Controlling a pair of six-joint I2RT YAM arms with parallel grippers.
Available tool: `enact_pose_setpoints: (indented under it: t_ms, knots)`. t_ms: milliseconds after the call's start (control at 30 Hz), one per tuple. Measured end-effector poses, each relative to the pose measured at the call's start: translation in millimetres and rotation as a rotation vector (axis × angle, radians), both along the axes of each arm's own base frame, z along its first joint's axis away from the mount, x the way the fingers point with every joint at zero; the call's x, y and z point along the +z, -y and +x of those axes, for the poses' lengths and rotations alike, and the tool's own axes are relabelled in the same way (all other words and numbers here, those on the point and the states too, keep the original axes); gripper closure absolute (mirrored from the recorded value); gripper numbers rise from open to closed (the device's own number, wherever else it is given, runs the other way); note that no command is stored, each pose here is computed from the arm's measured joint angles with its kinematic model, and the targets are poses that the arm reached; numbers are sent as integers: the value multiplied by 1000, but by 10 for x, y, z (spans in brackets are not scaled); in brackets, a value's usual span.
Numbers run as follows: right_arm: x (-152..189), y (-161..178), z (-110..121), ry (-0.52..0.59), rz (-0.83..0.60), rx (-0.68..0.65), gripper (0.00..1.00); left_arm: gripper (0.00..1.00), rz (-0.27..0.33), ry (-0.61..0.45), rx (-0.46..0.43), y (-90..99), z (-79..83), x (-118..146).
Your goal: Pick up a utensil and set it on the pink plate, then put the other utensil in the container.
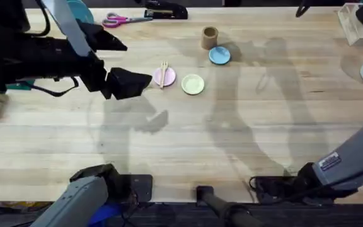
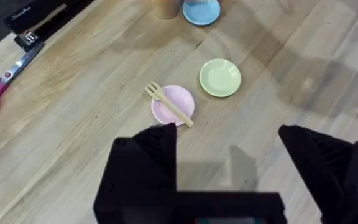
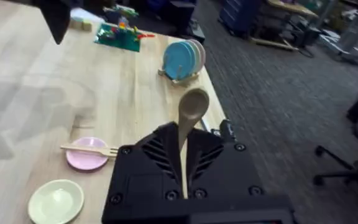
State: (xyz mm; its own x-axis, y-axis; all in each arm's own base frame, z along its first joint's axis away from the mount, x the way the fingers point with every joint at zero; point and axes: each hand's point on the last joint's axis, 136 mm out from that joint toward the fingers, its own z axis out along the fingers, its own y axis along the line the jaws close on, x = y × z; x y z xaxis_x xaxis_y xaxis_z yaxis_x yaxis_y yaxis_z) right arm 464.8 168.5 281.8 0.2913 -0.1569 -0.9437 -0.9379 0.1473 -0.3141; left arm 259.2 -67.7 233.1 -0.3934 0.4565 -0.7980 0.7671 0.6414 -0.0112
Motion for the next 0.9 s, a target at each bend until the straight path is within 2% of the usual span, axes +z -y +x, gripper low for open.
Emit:
enact_pose_setpoints:
  t_ms: [467, 900]
  knots:
    - [-493, 36, 226, -26, 51, 59, 968, 5, 0, 0, 0, 0, 1, 0]
    - [-1060, -6, 465, -37, 32, 26, 968, 5, 0, 0, 0, 0, 0, 0]
